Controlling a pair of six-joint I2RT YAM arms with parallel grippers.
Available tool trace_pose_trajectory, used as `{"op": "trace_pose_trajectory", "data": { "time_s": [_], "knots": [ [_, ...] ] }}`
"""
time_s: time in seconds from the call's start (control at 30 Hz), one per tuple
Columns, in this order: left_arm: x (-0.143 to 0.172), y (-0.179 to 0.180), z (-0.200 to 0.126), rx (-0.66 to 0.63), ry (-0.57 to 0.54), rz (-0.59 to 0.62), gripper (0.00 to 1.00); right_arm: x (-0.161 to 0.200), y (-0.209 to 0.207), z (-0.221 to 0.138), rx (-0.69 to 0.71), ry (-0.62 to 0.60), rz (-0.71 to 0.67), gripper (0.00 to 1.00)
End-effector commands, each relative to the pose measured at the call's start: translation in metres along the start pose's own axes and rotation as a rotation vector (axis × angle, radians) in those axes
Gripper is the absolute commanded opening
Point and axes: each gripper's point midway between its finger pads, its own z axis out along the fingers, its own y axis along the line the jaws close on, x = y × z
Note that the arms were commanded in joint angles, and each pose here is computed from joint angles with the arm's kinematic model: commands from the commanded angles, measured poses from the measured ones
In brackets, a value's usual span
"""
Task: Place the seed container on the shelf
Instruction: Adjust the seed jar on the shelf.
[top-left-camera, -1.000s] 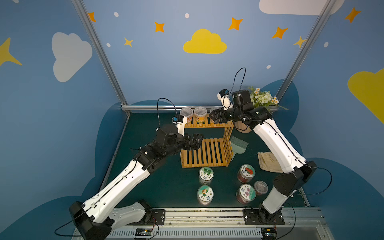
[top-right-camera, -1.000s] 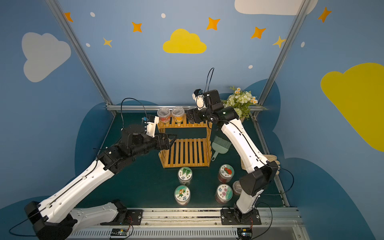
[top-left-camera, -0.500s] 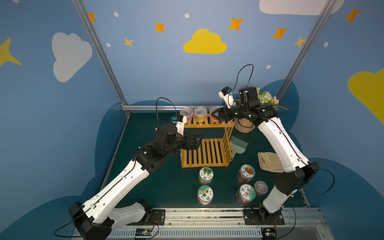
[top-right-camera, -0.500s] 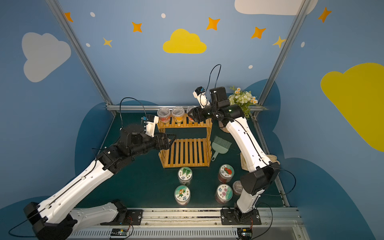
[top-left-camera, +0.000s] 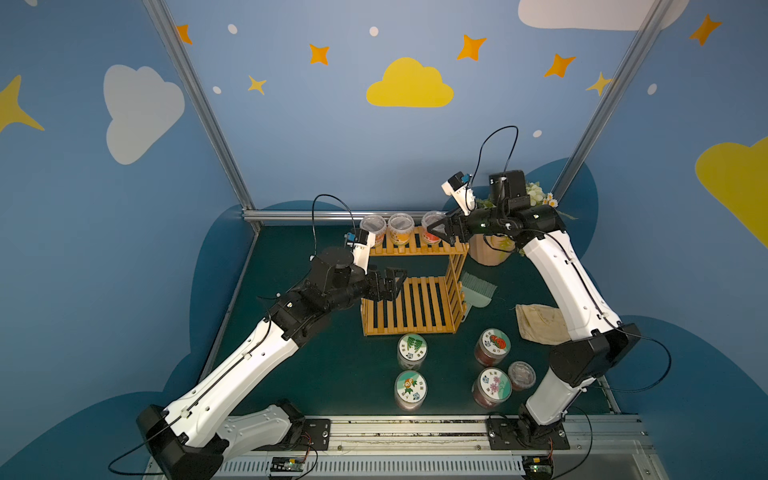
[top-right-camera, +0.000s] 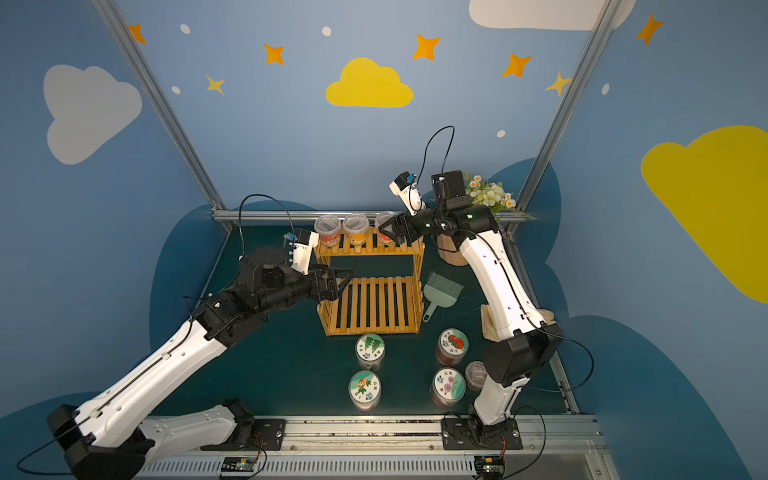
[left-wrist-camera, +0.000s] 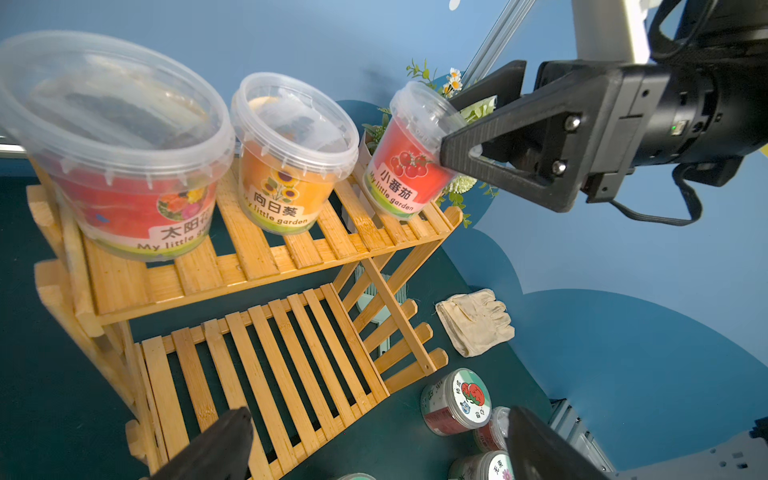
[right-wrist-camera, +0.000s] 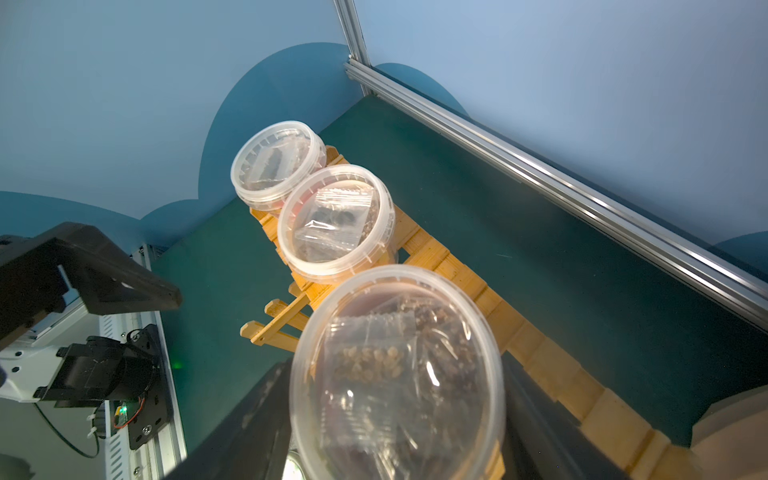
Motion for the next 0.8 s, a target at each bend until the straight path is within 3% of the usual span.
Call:
{"op": "trace_pose_trajectory", "data": {
  "time_s": [0.0,0.77],
  "knots": [
    [-0.014,-0.008,-0.006,0.026,-0.035,0.025,1.0,0.0,-0.001,0.007,-0.012,0.005,-0.04,0.74],
    [-0.012,-0.001,-0.009,0.008,-0.049,0.021,1.0,-0.002,0.0,0.024,-0.05,-0.011,-0.096,0.75]
  ]
}}
